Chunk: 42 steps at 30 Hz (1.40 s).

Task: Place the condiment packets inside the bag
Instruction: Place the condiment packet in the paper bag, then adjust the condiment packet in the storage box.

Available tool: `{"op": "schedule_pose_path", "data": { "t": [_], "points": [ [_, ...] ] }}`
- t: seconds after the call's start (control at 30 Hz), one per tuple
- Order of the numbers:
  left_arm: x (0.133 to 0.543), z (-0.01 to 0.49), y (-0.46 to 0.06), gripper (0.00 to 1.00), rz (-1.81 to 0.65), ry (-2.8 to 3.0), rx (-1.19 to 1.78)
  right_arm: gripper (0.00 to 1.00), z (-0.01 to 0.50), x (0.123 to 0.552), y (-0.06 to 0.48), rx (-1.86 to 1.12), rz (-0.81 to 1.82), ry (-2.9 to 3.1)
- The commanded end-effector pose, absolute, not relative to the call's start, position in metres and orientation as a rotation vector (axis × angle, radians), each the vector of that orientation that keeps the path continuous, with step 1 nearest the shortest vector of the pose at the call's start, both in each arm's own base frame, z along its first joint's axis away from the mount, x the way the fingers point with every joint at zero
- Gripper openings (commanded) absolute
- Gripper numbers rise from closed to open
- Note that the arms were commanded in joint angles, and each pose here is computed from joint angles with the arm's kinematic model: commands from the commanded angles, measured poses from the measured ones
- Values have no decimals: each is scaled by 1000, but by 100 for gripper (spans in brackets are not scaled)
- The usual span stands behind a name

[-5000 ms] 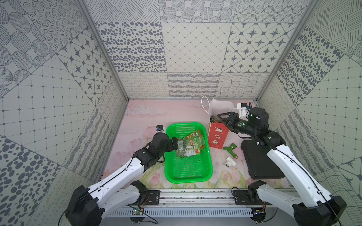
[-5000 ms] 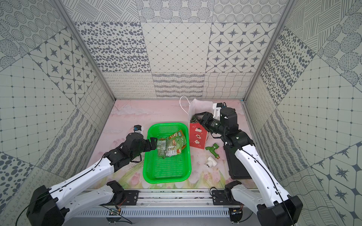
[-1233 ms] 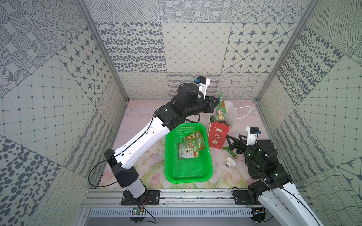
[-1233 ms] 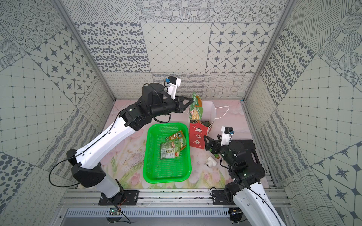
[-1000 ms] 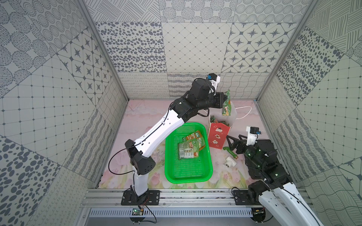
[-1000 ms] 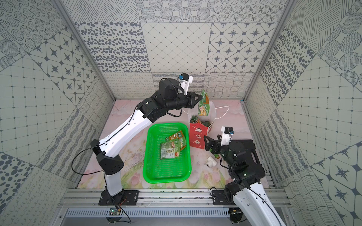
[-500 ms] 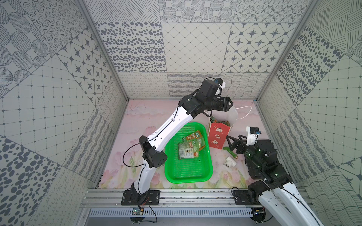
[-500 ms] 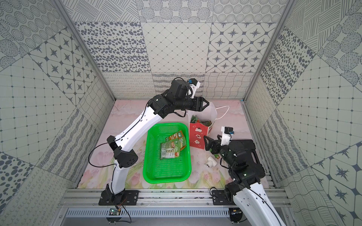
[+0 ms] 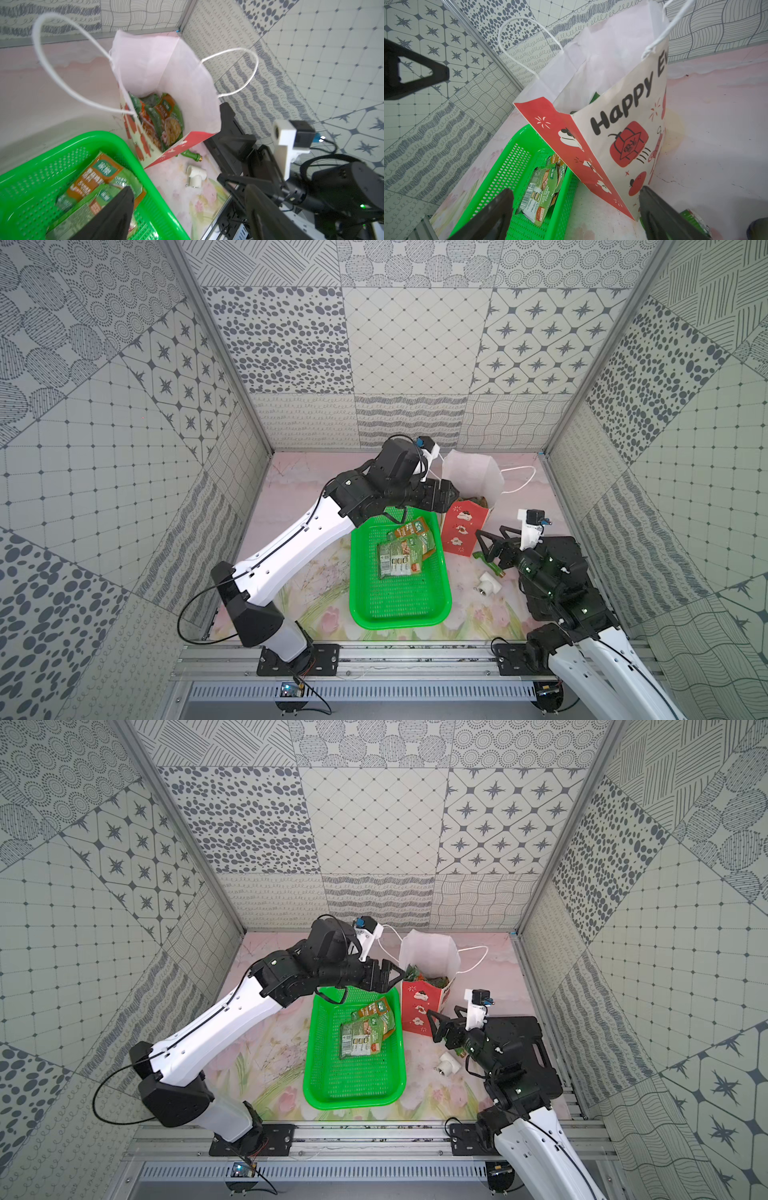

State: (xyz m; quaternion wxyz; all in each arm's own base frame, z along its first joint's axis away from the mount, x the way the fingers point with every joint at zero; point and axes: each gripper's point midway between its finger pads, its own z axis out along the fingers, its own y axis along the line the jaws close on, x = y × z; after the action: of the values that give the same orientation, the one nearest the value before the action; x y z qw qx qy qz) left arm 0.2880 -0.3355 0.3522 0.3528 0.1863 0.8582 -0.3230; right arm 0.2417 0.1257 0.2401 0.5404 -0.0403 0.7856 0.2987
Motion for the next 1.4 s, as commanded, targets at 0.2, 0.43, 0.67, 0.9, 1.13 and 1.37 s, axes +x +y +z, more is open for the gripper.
{"op": "schedule_pose_path", "data": {
  "t": [0.2, 0.43, 0.67, 0.9, 1.13, 1.37],
  "points": [
    [282, 274, -253, 94, -541, 2164, 258, 90, 242, 238, 174, -307, 810, 1863],
    [279, 204, -205, 95, -346, 2216, 154, 85, 233, 234, 217, -468, 693, 1969],
    [288, 167, -171, 96, -333, 2235, 28, 81, 196, 235, 251, -509, 608, 2170],
    [287, 161, -158, 97, -370, 2232, -43, 81, 162, 222, 271, -411, 548, 2360],
    [285, 166, -155, 96, -376, 2220, -54, 76, 135, 221, 286, -314, 503, 2454],
    [283, 171, -151, 97, -374, 2206, -65, 76, 119, 226, 304, -237, 424, 2480]
  ]
}}
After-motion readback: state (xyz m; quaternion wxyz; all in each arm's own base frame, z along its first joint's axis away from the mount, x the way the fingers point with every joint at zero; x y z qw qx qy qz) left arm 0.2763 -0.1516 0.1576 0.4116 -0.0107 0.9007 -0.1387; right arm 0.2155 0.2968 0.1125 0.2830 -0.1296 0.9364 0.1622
